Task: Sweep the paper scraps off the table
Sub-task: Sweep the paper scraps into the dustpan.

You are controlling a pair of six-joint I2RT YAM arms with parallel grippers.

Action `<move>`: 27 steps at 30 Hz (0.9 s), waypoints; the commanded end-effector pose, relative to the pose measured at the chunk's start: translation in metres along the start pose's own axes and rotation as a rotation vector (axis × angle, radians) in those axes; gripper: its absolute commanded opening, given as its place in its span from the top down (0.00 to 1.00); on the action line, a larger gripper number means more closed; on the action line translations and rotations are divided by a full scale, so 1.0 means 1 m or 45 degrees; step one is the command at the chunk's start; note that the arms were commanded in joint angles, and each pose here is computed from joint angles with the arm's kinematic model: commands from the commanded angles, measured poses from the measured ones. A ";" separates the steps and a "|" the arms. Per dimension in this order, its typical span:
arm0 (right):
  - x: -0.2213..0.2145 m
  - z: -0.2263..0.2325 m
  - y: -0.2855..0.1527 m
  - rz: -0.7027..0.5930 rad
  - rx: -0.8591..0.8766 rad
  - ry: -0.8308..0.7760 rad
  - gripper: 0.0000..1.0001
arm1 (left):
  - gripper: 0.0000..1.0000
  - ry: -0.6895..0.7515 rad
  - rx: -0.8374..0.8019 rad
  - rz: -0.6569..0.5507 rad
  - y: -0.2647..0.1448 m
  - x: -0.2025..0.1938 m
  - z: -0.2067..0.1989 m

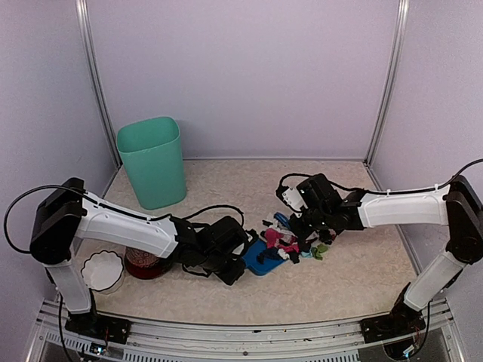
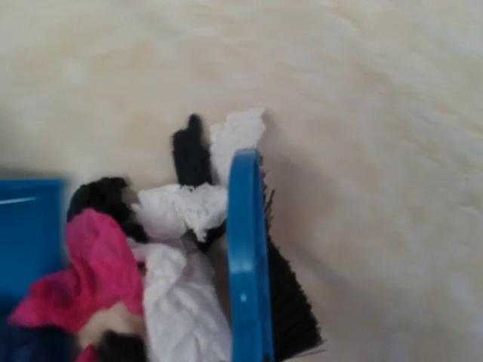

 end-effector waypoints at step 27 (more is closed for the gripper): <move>0.008 0.052 -0.095 -0.124 0.165 0.002 1.00 | 1.00 -0.001 -0.010 0.043 0.015 -0.006 0.005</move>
Point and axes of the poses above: each gripper's point midway between its finger pads, its own y axis out along the fingers, its own z axis along the line the jaws close on, x = y × z, the point moved 3 cm from there along -y, back along the fingers, and after that the axes turned 14 degrees about y, right-handed, at the moved point
